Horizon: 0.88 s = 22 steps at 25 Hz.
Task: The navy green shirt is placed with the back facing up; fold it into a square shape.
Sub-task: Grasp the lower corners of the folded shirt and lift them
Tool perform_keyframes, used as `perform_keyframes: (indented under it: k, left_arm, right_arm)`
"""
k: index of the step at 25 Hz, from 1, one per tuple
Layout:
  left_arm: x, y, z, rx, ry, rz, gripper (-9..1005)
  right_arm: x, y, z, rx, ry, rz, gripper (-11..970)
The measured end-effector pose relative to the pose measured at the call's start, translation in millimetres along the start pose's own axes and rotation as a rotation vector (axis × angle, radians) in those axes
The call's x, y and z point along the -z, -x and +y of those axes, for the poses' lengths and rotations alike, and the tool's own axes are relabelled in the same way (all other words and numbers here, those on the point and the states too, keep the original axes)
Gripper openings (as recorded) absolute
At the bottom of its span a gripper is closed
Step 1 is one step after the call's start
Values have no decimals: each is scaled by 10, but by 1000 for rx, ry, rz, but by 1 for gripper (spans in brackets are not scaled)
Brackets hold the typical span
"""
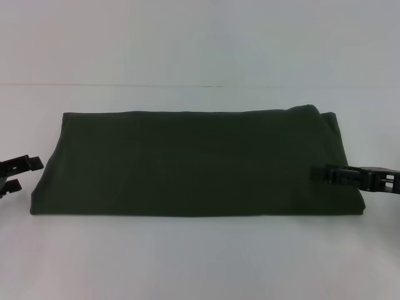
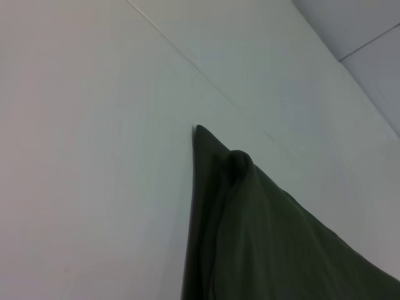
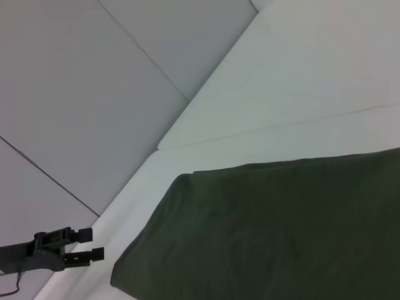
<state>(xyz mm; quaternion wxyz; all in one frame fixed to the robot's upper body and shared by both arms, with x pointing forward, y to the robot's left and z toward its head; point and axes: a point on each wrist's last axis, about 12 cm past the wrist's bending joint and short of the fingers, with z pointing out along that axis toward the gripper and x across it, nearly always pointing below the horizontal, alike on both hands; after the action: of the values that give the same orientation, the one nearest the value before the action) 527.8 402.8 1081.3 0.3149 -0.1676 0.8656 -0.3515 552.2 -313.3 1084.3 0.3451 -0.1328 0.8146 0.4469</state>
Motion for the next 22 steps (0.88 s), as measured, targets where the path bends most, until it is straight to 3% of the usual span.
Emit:
perform_keyframes:
  k: [9, 16, 22]
  left_arm:
    - [-85, -76, 14, -45, 22, 53, 892]
    - [-76, -74, 85, -60, 69, 24, 891]
    - [-178, -135, 49, -64, 41, 60, 890]
  right_arm:
    - [-54, 39, 13, 16, 0, 19, 825]
    - [-74, 49, 22, 19, 3, 21, 826]
    - [-83, 49, 26, 20, 5, 20, 825]
